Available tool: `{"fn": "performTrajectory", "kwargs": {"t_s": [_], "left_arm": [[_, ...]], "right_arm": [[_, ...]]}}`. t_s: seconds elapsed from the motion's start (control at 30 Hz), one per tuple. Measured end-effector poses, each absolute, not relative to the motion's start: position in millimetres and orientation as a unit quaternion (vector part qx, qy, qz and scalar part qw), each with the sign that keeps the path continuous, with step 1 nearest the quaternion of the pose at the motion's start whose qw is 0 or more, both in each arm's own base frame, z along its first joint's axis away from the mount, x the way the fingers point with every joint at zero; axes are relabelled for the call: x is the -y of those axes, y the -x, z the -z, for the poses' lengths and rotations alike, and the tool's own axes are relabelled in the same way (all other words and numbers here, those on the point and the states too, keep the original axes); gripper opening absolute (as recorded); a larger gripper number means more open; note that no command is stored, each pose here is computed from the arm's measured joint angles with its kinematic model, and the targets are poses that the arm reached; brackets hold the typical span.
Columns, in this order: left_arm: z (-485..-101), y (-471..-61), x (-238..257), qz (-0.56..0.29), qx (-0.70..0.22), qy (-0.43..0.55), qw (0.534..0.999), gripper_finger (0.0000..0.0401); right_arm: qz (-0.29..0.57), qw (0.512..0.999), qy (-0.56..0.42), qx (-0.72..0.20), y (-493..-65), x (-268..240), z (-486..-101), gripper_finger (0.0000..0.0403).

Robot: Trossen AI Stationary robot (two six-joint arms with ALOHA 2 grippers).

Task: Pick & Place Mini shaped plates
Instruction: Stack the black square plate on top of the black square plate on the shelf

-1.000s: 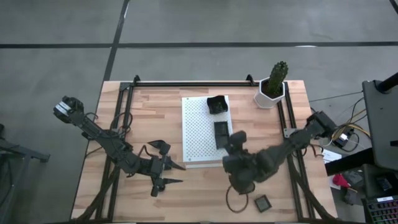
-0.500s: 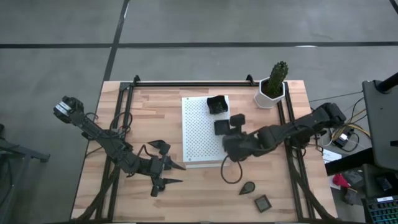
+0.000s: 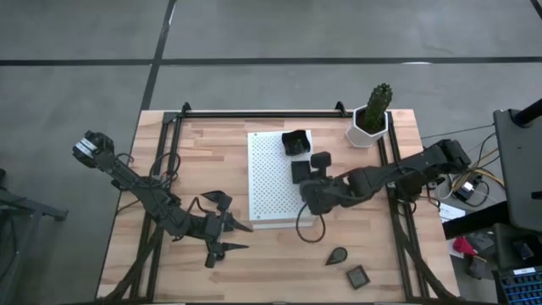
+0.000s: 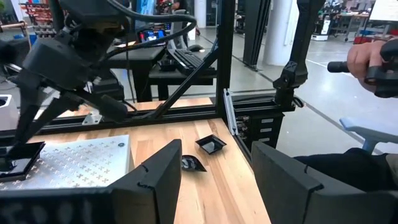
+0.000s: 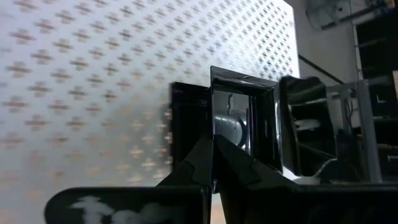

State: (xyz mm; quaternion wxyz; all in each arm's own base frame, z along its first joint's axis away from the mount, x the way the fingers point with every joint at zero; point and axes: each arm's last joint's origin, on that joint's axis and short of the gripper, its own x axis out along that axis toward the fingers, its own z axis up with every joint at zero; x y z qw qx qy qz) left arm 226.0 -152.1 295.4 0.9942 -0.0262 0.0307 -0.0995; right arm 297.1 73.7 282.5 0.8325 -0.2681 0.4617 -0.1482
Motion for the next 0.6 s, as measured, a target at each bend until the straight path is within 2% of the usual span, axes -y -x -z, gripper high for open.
{"fn": "performTrajectory", "kwargs": {"t_s": [0.6], "left_arm": [[-295.3, -225.9, 152.3, 0.100, -0.032, 0.032, 0.994, 0.0188]], "right_arm": [[0.147, 0.834, 0.254, -0.468, -298.0, -68.9, -280.4, 0.0015]]}}
